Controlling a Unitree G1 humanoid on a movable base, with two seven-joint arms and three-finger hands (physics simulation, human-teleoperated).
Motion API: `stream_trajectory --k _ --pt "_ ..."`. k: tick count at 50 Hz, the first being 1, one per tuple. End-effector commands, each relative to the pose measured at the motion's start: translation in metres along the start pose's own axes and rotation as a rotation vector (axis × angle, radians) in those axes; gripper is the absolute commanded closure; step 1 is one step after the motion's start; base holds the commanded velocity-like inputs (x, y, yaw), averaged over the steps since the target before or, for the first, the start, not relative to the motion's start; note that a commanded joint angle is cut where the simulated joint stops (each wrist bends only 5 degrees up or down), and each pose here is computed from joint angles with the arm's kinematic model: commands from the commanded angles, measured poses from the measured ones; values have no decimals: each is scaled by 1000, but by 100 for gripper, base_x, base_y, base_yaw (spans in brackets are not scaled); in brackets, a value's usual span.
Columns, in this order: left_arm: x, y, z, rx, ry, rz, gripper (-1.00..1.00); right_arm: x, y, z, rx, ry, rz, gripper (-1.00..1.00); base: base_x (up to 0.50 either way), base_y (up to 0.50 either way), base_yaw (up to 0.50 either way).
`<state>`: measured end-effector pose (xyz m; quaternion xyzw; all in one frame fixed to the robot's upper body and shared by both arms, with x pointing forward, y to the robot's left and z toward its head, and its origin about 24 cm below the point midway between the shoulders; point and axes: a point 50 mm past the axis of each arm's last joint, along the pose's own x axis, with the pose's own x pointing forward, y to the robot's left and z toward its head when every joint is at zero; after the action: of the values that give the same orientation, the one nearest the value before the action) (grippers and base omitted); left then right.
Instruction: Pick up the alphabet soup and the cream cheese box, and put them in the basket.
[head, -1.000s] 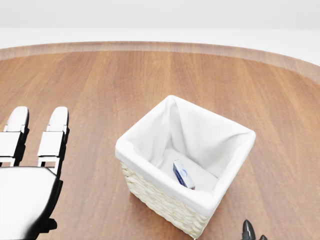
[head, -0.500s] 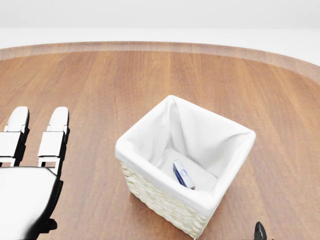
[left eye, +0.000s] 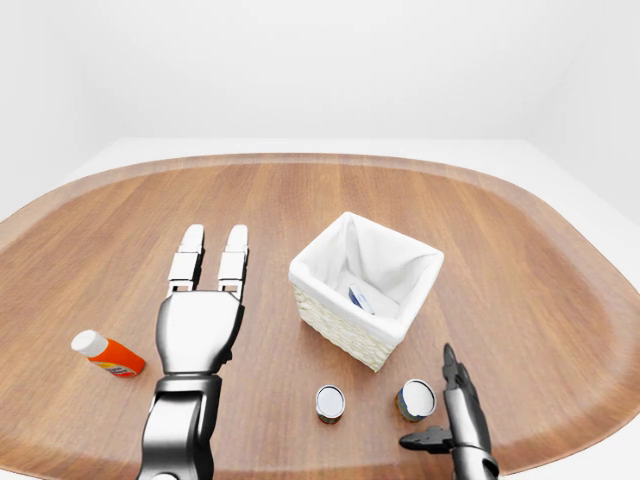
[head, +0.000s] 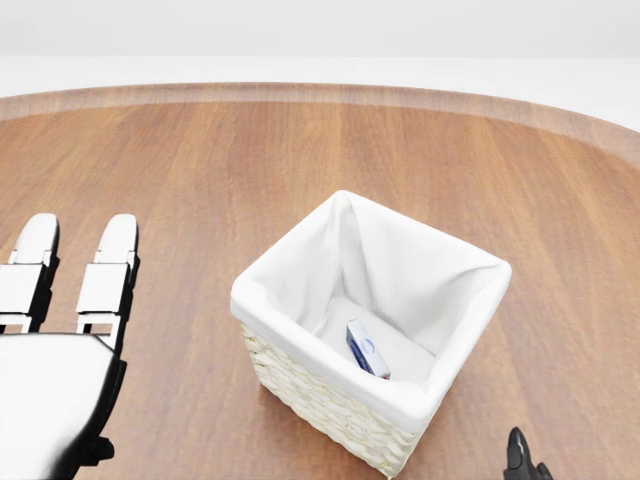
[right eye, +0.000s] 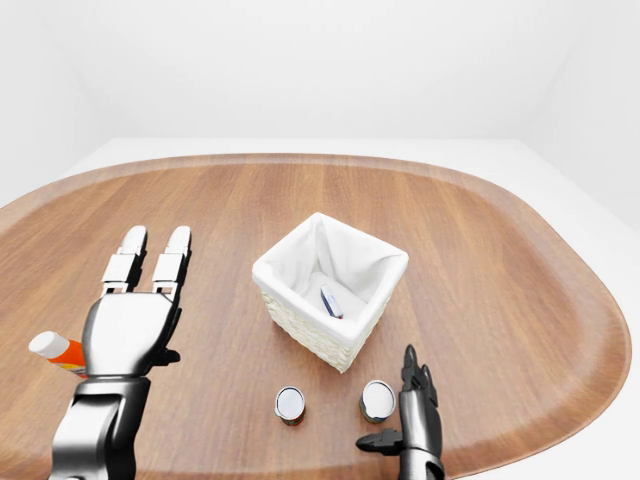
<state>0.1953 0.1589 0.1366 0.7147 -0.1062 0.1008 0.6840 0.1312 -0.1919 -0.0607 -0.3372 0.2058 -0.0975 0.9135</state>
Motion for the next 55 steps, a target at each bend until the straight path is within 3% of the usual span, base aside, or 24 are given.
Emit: stream_trajectory --k 1,43,44,45,55 --pt "0 2 0 0 0 3 -100 8 1 1 19 8 1 -100 0 0 0" --pt "-1 1 0 4 1 -3 -100 28 17 -3 -9 41 27 -100 0 0 0" --pt "0 -1 0 4 1 -4 -100 28 17 -4 -11 44 27 -54 0 0 0" --pt "0 -2 0 5 1 -4 -100 27 17 -7 -16 51 28 100 0 0 0" --pt "0 1 0 7 3 -1 -100 23 13 -12 -18 67 11 100 0 0 0"
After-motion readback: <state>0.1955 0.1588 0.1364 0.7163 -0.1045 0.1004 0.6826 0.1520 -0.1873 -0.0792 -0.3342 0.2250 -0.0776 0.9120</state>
